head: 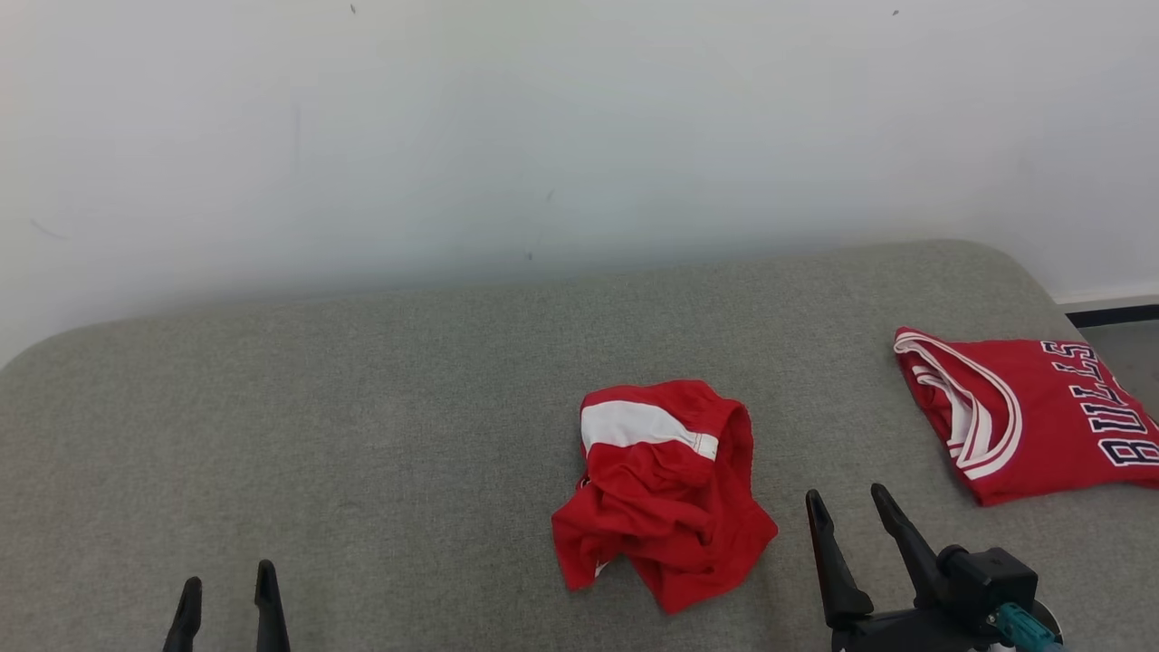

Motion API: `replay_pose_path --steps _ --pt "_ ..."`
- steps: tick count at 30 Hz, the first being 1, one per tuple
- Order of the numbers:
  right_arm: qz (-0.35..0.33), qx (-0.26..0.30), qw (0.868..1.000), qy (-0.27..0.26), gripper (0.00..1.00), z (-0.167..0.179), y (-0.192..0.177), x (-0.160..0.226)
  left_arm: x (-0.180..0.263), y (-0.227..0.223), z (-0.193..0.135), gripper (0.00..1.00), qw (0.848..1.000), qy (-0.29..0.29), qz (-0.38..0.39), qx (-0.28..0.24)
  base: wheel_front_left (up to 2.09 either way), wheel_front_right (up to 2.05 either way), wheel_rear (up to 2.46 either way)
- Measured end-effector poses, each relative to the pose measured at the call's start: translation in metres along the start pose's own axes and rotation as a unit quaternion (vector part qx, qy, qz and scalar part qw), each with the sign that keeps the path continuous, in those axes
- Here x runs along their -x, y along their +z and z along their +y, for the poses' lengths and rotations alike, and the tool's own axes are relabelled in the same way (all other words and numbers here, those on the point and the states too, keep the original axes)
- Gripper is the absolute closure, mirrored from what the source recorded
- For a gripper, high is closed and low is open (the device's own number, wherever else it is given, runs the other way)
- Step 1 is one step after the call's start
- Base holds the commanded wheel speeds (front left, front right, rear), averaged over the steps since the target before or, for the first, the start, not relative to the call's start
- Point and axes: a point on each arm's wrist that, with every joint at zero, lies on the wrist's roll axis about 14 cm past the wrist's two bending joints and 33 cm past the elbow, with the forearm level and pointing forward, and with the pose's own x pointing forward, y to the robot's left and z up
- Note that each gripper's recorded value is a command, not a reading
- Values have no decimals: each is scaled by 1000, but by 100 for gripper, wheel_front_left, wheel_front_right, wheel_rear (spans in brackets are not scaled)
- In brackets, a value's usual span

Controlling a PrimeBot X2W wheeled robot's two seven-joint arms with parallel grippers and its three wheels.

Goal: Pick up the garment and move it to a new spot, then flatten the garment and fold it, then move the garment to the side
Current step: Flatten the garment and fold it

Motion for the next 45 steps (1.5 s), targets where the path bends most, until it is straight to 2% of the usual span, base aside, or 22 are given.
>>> replay_pose_path --steps 22,25,28,31,36,41,45 --pt "-1 -4 1000 -5 0 -3 -1 0 -7 -7 -14 0 1000 -19 18 -4 0 0 0" --pt "0 -4 1000 -7 0 -4 -1 1 -12 -9 -25 0 999 -36 26 -5 0 0 0" --pt "0 -4 1000 -10 0 -6 -1 2 -24 -11 -55 0 995 -88 43 -20 0 0 0" --pt "0 -3 1000 -13 0 -8 0 3 -40 -13 -94 0 986 -151 64 -31 0 0 0" --pt "-2 -2 1000 -30 0 -18 1 8 -57 -22 -165 0 960 -254 111 -32 0 0 0" --pt "-2 -1 998 -56 0 -33 2 18 -52 -48 -224 0 924 -334 179 -45 0 0 0" --pt "-4 1 997 -81 0 -47 3 27 -46 -69 -257 0 897 -377 221 -66 0 0 0"
